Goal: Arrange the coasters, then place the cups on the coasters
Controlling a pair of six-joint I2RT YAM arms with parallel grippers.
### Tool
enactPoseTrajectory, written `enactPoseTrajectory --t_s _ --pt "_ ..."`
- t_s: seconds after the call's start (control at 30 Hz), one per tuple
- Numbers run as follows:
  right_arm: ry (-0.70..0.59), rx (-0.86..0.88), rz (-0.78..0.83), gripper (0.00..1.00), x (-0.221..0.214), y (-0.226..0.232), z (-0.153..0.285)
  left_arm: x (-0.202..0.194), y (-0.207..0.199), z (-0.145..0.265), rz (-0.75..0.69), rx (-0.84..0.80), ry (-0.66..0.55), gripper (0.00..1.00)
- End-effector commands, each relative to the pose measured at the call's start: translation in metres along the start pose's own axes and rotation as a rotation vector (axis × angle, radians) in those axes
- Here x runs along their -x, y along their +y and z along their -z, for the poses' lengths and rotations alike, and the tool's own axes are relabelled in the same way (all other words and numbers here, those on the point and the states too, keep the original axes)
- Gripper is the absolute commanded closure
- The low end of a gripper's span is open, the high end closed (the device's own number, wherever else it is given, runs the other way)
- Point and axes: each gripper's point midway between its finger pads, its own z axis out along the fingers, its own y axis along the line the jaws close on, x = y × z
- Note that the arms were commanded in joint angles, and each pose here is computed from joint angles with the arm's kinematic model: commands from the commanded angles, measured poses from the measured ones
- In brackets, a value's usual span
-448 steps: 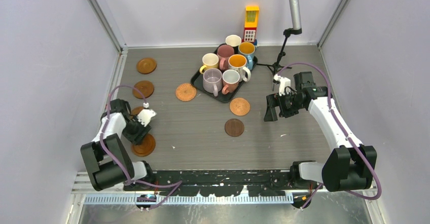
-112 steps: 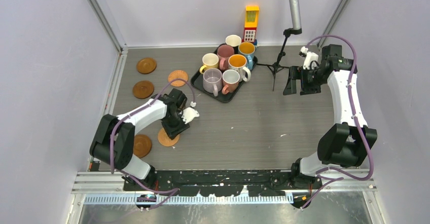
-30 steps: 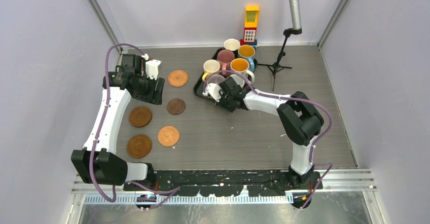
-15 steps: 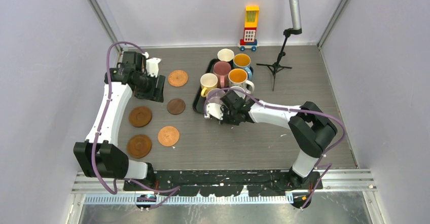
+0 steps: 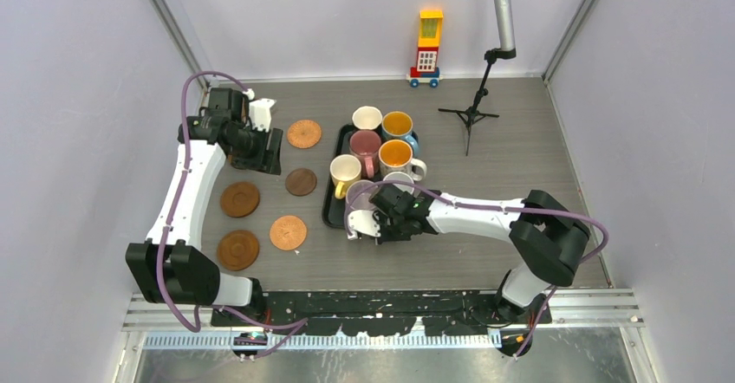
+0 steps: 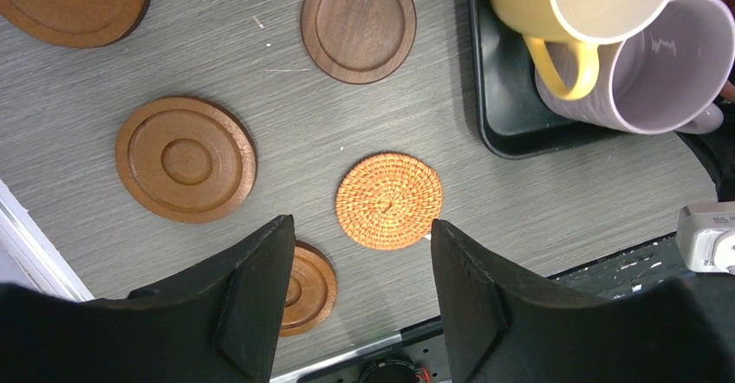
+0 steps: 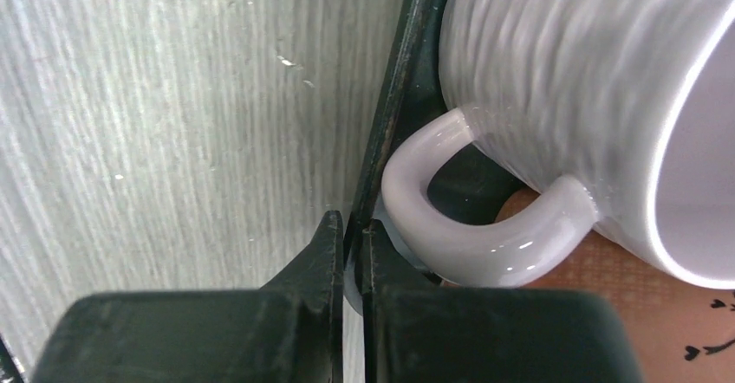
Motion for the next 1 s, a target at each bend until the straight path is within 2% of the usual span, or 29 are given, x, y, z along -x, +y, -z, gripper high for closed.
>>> enactPoseTrajectory --t_s 0.0,0.13,0.17,0.3,0.4,0.77,0.97 --pt "0.060 0.274 -0.005 0.99 -0.020 0.073 0.007 0.008 -0.001 0.000 -0.007 -0.017 -0.031 0.39" --pt "0.099 0.225 -0.032 0.99 -0.029 0.067 0.012 0.008 -0.001 -0.001 -0.008 -0.020 -0.028 0.39" --pt "0.099 0.210 -0.044 0.93 -0.029 0.064 0.014 0.008 -0.002 -0.001 -0.009 -0.024 -0.028 0.39" --pt "0.079 0.144 -0.106 0.54 -0.017 0.049 0.021 0.010 -0.003 -0.002 -0.007 -0.037 -0.027 0.37" --pt "0.044 0.129 -0.139 0.42 -0.002 0.040 0.033 0.013 -0.004 -0.003 -0.003 -0.046 -0.026 0.36" --pt "-0.128 0.078 -0.212 0.36 0.034 0.022 0.092 0.020 -0.027 0.002 -0.067 -0.139 -0.029 0.28" --pt "-0.257 0.018 -0.383 0.33 0.052 -0.008 0.133 0.001 -0.067 -0.012 -0.159 -0.173 -0.035 0.29"
